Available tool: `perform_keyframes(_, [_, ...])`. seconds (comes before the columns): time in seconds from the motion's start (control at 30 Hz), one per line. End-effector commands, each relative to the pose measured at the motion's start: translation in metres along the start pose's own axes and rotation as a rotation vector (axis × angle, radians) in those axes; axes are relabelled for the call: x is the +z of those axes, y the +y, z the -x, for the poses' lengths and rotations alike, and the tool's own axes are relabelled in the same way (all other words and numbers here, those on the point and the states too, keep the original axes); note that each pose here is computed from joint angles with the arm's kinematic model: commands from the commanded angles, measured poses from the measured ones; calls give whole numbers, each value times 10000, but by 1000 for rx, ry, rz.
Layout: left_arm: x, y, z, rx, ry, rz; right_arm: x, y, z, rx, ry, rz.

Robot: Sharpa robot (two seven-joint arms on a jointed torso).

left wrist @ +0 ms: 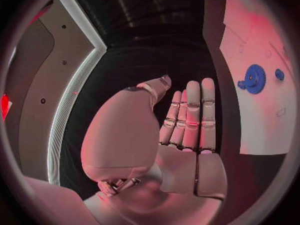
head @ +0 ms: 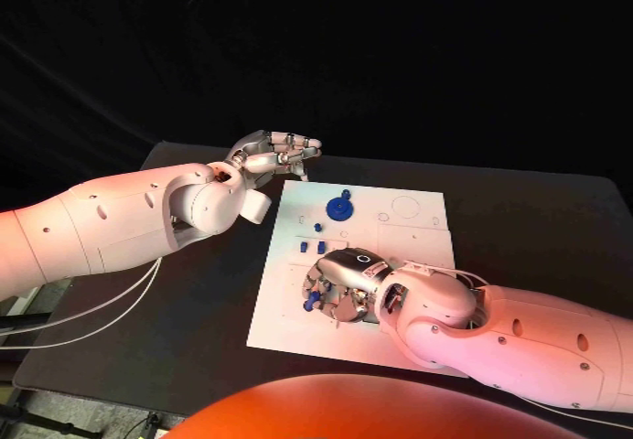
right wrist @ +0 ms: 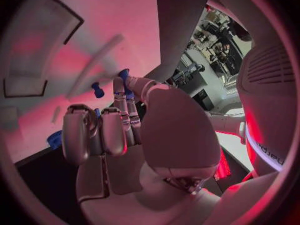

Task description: Assemble the parts on the task board

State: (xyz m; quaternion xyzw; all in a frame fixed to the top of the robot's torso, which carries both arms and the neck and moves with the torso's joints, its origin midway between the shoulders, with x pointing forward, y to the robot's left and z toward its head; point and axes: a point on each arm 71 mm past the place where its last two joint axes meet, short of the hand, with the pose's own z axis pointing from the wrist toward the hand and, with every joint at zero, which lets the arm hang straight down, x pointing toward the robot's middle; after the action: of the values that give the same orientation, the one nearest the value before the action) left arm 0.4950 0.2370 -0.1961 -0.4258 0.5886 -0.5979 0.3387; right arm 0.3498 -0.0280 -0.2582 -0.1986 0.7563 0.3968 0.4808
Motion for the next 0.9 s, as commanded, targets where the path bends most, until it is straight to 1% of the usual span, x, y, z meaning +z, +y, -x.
perform_keyframes(0.03, [4, -11, -22, -3, 17, -7, 5, -6, -38, -42, 21, -20])
perform_keyframes(0.3, [3, -11, -18, -2, 16, -7, 19, 30, -61, -33, 26, 1])
perform_keyframes(0.5, [3, -11, -16, -2, 16, -6, -8, 23, -39, -21, -5, 3])
perform_keyframes(0.7, [0, -10, -5, -2, 14, -5, -120, -18, 35, -3, -67, -2])
perform_keyframes(0.83, [-4, -9, 3, -1, 13, -4, -263, -86, 192, 29, -155, -7])
perform_keyframes(0.9, [-5, -7, 7, -1, 12, -4, -361, -173, 307, 69, -201, -30])
